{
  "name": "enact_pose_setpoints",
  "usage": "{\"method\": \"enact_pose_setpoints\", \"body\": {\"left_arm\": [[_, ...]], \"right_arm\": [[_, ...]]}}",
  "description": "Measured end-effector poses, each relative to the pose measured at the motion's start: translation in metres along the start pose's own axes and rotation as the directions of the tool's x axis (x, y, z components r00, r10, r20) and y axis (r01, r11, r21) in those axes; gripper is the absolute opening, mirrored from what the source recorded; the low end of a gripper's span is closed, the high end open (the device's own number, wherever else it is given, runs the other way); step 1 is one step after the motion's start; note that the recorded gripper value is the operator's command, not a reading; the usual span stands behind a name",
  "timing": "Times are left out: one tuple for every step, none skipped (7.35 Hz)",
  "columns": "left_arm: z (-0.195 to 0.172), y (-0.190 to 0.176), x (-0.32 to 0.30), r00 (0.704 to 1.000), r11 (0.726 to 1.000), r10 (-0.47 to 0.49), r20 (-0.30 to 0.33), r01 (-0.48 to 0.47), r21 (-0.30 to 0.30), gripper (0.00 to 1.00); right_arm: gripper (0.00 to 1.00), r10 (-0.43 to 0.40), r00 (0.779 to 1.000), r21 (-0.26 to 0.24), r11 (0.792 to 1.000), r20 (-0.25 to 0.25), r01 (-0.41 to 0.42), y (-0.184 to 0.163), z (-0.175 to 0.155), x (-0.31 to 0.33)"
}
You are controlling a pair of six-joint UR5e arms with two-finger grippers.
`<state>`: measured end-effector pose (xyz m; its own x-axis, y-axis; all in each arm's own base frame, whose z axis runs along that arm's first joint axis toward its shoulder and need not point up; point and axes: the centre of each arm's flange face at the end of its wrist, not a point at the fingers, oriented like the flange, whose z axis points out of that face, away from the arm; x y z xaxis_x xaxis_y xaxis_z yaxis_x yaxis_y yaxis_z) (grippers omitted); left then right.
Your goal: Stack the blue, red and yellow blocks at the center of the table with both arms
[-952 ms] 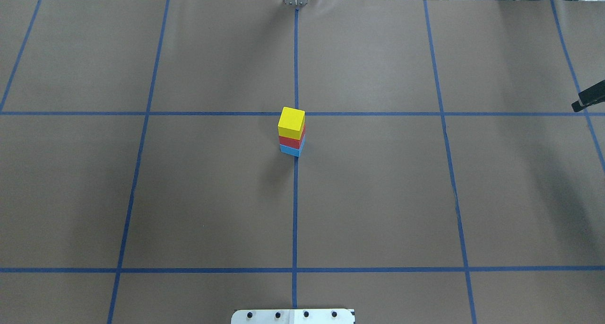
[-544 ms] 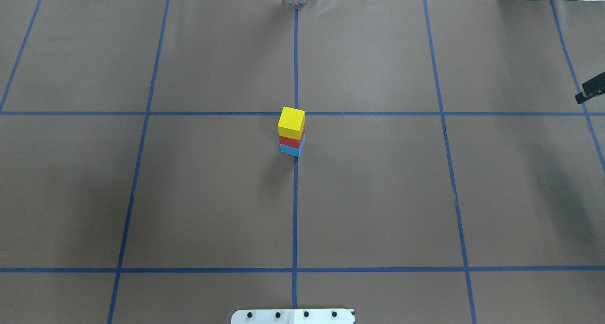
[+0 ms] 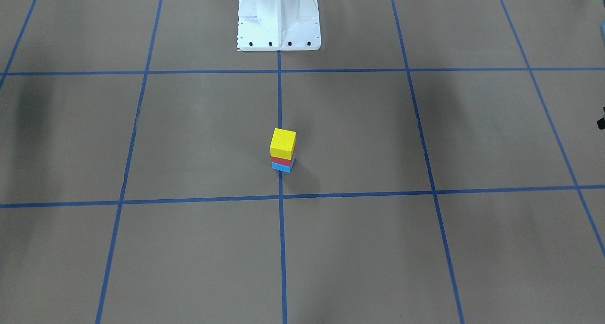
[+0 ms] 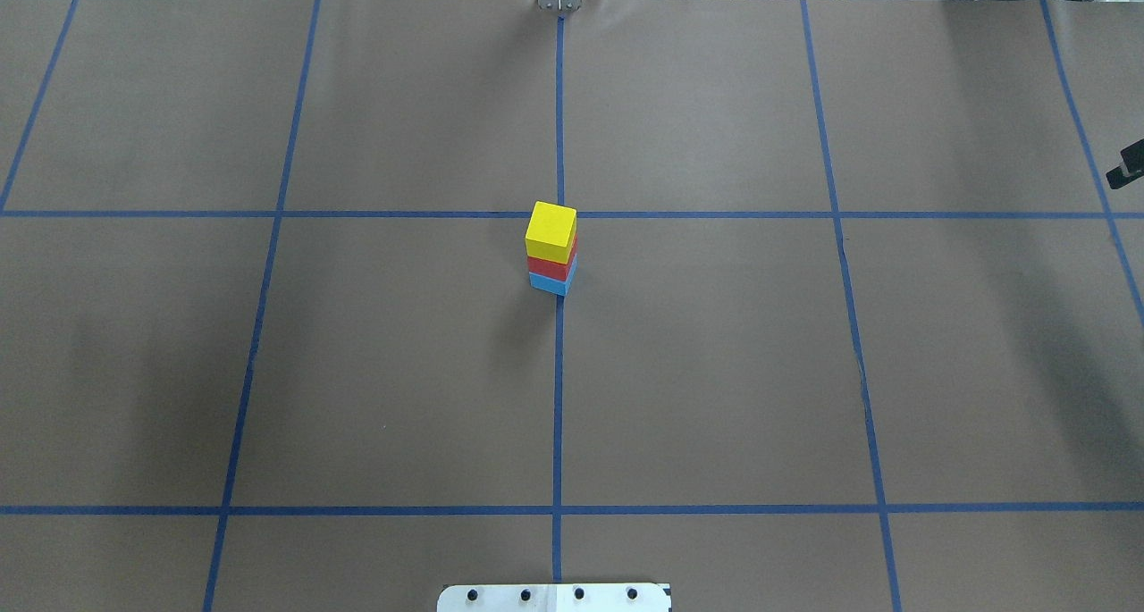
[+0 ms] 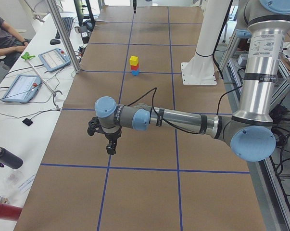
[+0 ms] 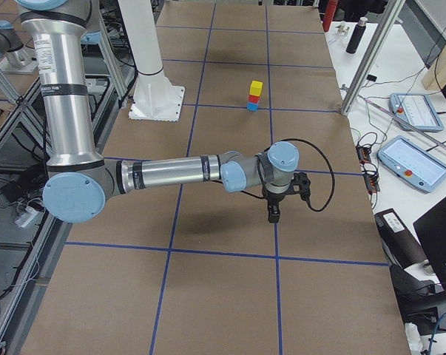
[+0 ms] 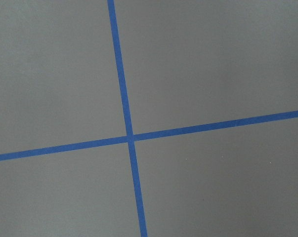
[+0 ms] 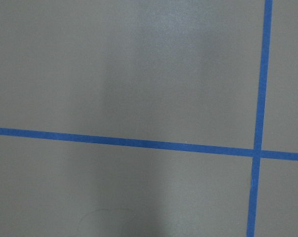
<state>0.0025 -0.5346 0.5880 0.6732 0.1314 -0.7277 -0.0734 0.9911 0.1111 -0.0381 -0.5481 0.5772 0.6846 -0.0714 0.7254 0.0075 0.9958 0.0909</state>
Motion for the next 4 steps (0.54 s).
{"method": "enact_pose_setpoints", "body": {"left_arm": [[0.0006, 0.0017, 0.0013, 1.000, 1.000, -0.024, -0.019, 0.024, -0.002, 1.00], [0.0000, 0.0020, 0.0028, 0.999, 0.999, -0.044, -0.027, 0.044, 0.001, 1.00], [-0.0005, 0.0019, 0.0036, 0.998, 0.999, -0.049, -0.030, 0.049, 0.004, 1.00], [-0.0009, 0.0019, 0.0041, 0.998, 0.999, -0.050, -0.031, 0.050, 0.006, 1.00]], "right_arm": [[1.00, 0.001, 1.000, 0.008, 1.000, -0.005, -0.001, -0.0022, -0.0033, 0.0011], [1.00, 0.002, 1.000, 0.011, 1.000, -0.007, -0.002, -0.0033, -0.0046, 0.0015], [1.00, 0.002, 1.000, 0.013, 1.000, -0.009, -0.002, -0.0039, -0.0051, 0.0015], [1.00, 0.001, 1.000, 0.014, 1.000, -0.010, -0.001, -0.0044, -0.0055, 0.0015]]}}
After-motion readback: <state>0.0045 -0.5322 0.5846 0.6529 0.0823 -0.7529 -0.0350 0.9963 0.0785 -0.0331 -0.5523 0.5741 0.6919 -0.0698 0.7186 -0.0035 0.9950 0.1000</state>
